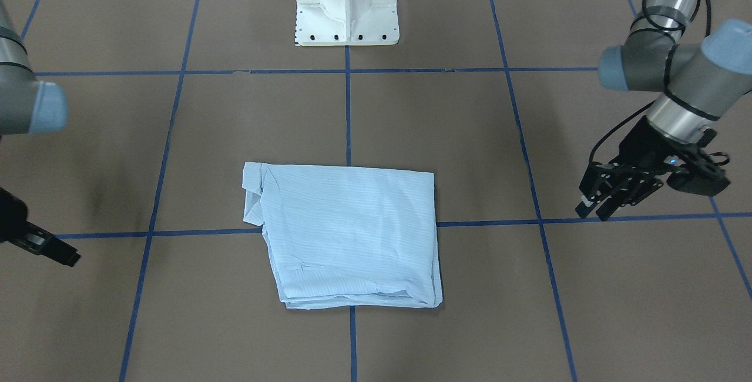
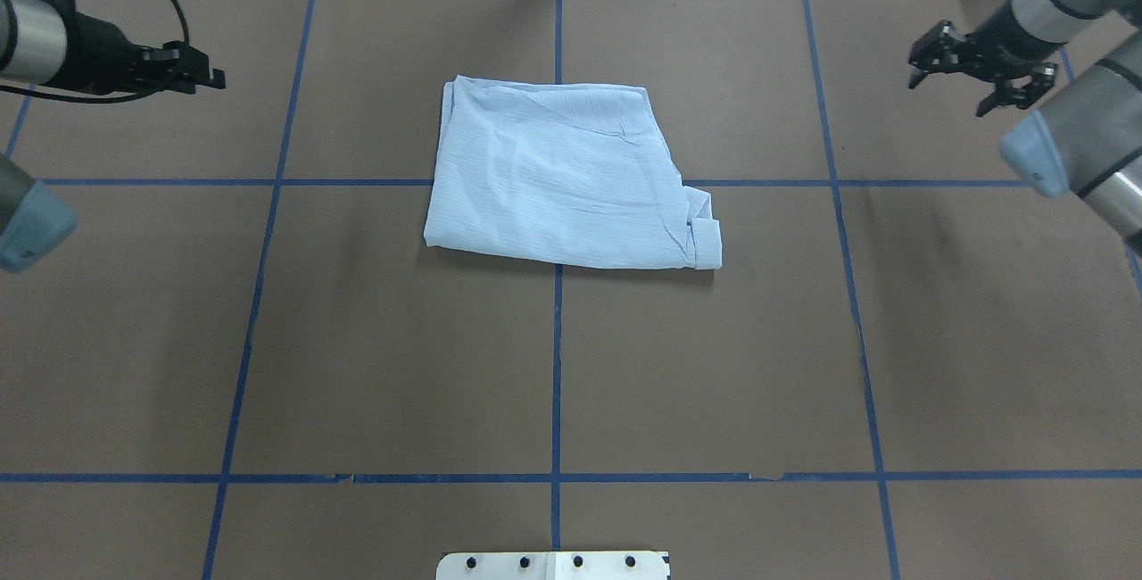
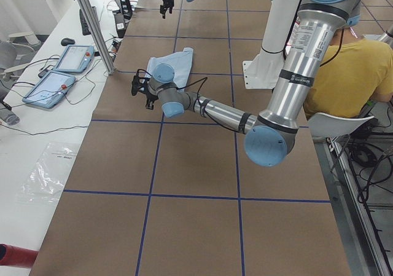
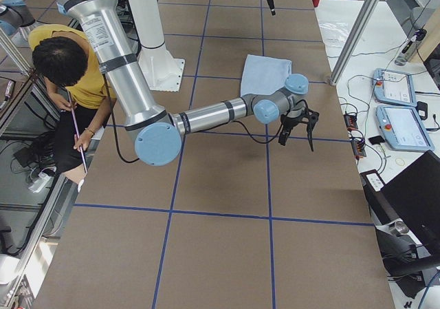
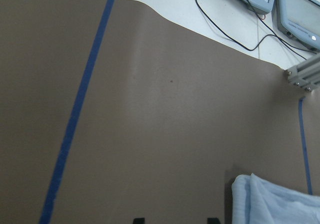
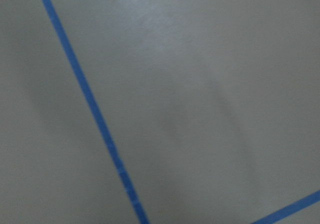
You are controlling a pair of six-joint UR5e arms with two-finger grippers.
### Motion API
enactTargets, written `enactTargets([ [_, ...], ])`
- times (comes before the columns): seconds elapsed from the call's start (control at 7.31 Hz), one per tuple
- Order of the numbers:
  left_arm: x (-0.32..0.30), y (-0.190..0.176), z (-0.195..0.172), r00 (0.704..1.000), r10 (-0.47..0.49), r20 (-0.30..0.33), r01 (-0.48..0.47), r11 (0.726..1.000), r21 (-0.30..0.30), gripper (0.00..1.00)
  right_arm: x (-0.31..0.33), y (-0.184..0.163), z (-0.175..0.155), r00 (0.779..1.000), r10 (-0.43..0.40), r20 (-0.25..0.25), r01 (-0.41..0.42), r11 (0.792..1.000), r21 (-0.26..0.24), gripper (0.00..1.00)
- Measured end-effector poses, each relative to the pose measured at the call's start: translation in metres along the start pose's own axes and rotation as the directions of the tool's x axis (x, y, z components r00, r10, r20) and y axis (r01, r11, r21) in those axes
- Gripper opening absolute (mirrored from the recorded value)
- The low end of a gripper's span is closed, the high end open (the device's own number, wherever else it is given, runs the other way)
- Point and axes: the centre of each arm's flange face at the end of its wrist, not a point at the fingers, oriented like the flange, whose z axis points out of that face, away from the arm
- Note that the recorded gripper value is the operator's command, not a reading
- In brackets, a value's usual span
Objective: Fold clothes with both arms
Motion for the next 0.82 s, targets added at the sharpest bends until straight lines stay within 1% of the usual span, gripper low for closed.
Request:
enactTargets([
  [0.14,-0.033,0.001,-0.025,0.998,0.063,0.016,-0.063,0.998,-0.002,0.51,0.061,-0.001,-0.020,0.998,-0.056,0.015,0.056,0.998,-0.008,1.00],
  [0.41,-0.092,-0.006,-0.072,0.984,0.174,0.046,-0.173,0.985,-0.013,0.51,0.170,0.016,-0.046,0.984,-0.174,0.037,0.175,0.984,-0.019,1.00],
  [0.55,-0.120,-0.008,-0.093,0.968,0.238,0.081,-0.236,0.971,-0.033,0.51,0.209,0.028,-0.051,0.975,-0.219,0.038,0.220,0.975,-0.026,1.00],
  [0.82,-0.164,-0.006,-0.128,0.924,0.349,0.154,-0.336,0.936,-0.105,0.52,0.254,0.043,-0.055,0.962,-0.271,0.039,0.272,0.961,-0.043,1.00],
])
